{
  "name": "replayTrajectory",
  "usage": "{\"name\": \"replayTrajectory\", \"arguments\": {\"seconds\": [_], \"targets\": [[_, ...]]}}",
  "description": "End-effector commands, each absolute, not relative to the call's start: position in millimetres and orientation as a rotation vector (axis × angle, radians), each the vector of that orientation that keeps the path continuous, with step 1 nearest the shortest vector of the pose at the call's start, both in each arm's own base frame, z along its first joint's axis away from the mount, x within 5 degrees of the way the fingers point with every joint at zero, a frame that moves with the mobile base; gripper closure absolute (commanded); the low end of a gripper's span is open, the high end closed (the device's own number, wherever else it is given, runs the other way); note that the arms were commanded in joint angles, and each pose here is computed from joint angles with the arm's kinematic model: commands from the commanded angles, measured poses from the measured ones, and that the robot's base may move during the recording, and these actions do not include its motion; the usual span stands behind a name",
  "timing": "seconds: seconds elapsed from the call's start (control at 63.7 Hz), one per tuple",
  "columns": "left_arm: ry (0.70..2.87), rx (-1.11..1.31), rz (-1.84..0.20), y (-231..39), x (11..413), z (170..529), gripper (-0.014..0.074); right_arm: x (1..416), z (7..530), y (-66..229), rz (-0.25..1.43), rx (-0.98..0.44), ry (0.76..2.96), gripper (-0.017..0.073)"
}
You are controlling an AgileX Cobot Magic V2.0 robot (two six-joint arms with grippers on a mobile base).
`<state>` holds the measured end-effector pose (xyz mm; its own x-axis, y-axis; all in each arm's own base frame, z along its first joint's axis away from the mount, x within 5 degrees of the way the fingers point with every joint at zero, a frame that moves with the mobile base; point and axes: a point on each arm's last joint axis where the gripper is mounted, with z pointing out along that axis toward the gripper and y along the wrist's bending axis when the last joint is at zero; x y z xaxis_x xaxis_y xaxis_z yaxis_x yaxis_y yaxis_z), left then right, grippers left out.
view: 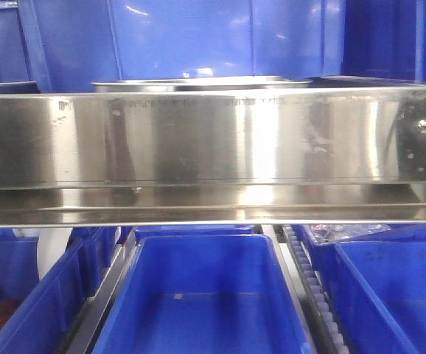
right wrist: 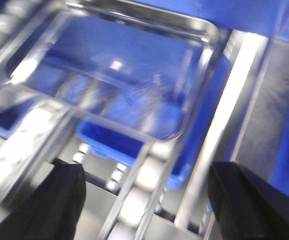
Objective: Stack silver trays without gaps
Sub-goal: 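Lift the silver tray up off the shelf with both grippers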
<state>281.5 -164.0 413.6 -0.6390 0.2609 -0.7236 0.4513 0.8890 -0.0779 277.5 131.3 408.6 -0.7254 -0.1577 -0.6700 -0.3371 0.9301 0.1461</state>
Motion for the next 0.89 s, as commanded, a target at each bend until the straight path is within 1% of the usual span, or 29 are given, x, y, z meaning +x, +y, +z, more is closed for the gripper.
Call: {"name": "replayTrajectory", "arguments": {"seconds": [0.0, 0.094, 0.188, 0.298, 0.455, 0.612, 0.879], "targets": [[2.267, 0.364, -0.303, -165.7, 292.9, 427.6, 0.0151, 291.9, 428.7, 132.1, 0.314, -0.237, 2.339, -0.0032], [2.319, 0.254, -0.231, -167.9, 310.6, 416.1, 0.0151, 310.4, 426.7, 137.2, 0.297, -0.154, 2.366, -0.0032], [2.369, 0.178, -0.236, -168.8, 327.6, 402.2, 0.0151, 327.3, 418.8, 144.2, 0.288, -0.146, 2.379, -0.0032], [2.407, 0.154, -0.233, -169.2, 341.9, 387.1, 0.0151, 343.4, 406.9, 149.6, 0.281, -0.143, 2.389, -0.0032], [2.431, 0.139, -0.213, -169.2, 356.5, 370.4, 0.0151, 363.6, 385.2, 145.3, 0.265, -0.077, 2.437, -0.0032], [2.464, 0.084, -0.203, -164.4, 367.5, 357.6, 0.0151, 376.1, 368.3, 148.9, 0.251, -0.083, 2.460, -0.0032], [2.469, 0.076, -0.249, -171.9, 377.4, 343.7, 0.0151, 390.3, 347.1, 154.7, 0.231, -0.117, 2.482, -0.0032]]}}
